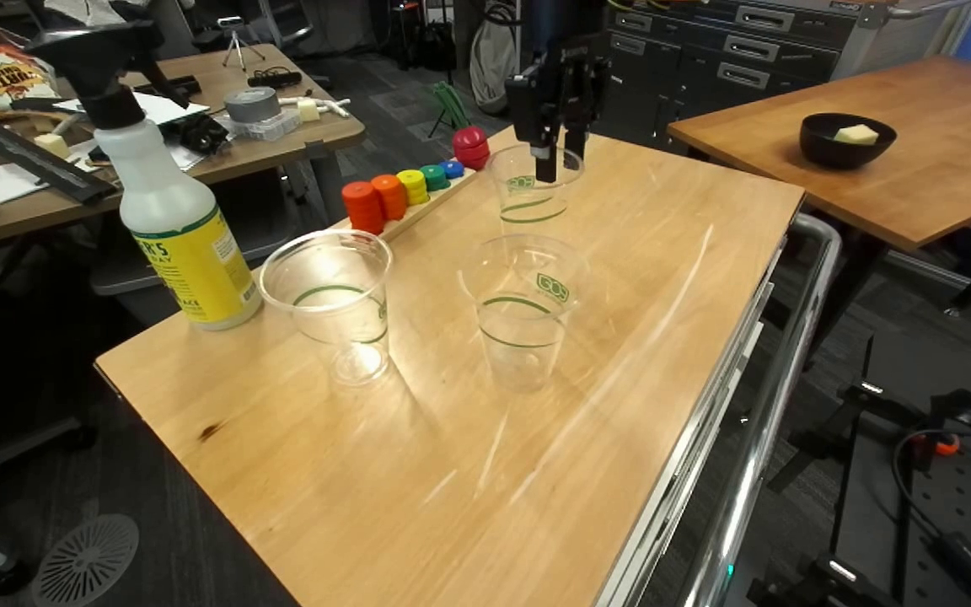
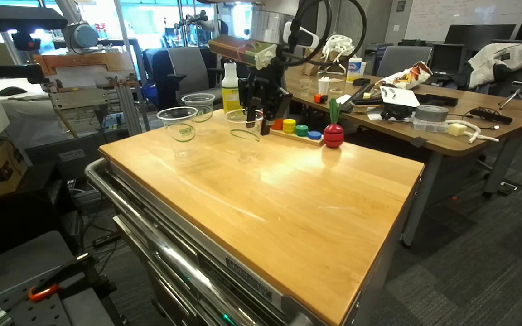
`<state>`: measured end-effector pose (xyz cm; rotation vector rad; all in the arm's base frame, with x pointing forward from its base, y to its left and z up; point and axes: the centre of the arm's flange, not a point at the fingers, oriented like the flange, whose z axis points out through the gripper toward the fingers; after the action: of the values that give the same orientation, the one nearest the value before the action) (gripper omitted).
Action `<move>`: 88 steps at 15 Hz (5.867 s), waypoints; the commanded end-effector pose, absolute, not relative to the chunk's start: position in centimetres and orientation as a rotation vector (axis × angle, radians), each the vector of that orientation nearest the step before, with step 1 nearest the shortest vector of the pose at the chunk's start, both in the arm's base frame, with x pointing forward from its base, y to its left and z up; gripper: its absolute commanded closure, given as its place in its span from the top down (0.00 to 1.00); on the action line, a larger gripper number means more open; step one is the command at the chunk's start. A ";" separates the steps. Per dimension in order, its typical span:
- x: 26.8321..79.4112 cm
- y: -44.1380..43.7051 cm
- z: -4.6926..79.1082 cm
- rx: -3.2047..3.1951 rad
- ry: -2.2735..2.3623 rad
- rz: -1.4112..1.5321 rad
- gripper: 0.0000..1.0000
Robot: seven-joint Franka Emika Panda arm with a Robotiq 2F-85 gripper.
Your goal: Stack the cups
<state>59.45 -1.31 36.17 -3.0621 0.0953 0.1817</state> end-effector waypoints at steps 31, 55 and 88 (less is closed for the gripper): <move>46.8 9.2 51.9 -3.007 -0.133 0.029 0.01; 51.1 12.9 45.0 -2.984 -0.334 0.058 0.01; 54.5 12.7 36.6 -3.013 -0.393 0.211 0.70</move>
<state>53.28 12.73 36.80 -3.0161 -0.4132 0.2207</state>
